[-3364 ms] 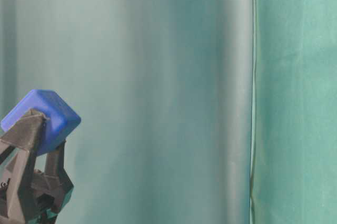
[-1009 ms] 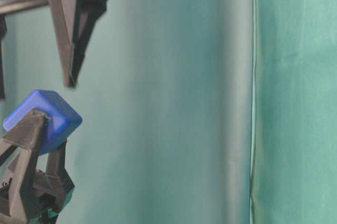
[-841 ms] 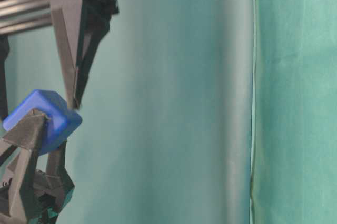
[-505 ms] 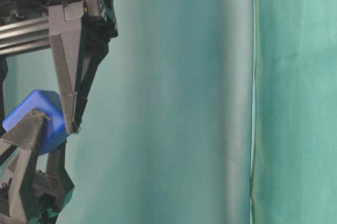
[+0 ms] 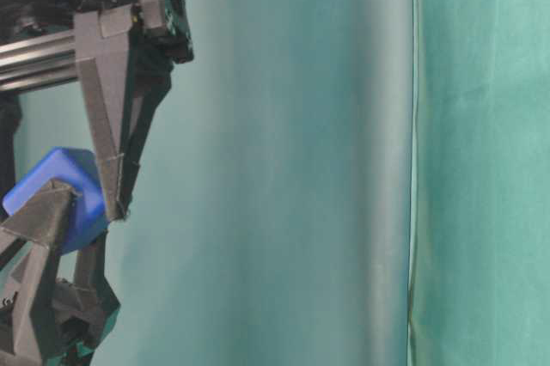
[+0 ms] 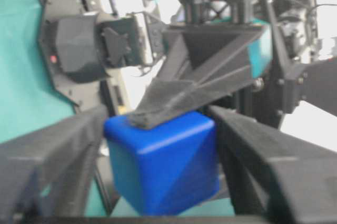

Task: Handover the blue block to the right arm after grasping it with the left arm, then place it in the designated position.
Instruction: 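Move the right gripper left to the cube and close on it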

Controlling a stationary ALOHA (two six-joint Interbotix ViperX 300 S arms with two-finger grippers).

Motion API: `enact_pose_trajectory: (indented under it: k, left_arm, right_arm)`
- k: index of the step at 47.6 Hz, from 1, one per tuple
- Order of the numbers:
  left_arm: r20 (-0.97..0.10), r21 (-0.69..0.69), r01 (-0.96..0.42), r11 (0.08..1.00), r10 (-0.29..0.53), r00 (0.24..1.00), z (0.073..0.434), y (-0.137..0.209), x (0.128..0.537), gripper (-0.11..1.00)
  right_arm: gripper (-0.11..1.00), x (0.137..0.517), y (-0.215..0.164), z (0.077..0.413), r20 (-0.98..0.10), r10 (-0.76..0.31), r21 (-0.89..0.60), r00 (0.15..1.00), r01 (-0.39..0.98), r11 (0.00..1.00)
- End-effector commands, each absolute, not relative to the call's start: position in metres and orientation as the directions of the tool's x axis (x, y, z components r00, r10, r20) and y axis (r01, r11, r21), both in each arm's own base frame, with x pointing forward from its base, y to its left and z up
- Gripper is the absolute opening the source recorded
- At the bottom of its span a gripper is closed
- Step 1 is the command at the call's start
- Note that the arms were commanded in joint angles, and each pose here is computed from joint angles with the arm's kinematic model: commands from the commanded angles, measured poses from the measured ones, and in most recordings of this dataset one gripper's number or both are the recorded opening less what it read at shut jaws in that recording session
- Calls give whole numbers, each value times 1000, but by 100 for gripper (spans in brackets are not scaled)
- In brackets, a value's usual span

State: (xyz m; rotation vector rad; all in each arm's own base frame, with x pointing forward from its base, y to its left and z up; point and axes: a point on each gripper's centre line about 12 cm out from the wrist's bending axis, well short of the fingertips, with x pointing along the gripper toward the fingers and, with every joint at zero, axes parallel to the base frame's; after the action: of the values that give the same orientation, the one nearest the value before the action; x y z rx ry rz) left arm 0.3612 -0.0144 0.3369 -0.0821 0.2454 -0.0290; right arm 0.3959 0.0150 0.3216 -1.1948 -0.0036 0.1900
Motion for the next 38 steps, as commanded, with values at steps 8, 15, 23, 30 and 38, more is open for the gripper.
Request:
enact_pose_trajectory:
  k: [8, 15, 23, 30, 38]
  left_arm:
    - [-215, -85, 21, 996, -39, 976, 348, -14, 358, 47]
    - [-222, -85, 20, 996, -39, 974, 347, -14, 358, 47]
    - [-222, -84, 21, 996, -39, 974, 348, -14, 358, 47]
    - [-219, -85, 24, 996, -42, 975, 348, -15, 358, 47]
    - [-216, -87, 25, 996, -43, 975, 349, -16, 358, 47]
  right_arm:
    - [64, 397, 14, 337, -72, 138, -928, 988, -117, 354]
    - [64, 397, 13, 336, -76, 134, -928, 988, -119, 354]
    - [64, 397, 13, 336, -77, 133, -928, 988, -120, 352]
    - [64, 397, 13, 336, -77, 133, -928, 988, -120, 354]
    - [64, 397, 13, 337, -76, 133, -928, 988, -119, 352]
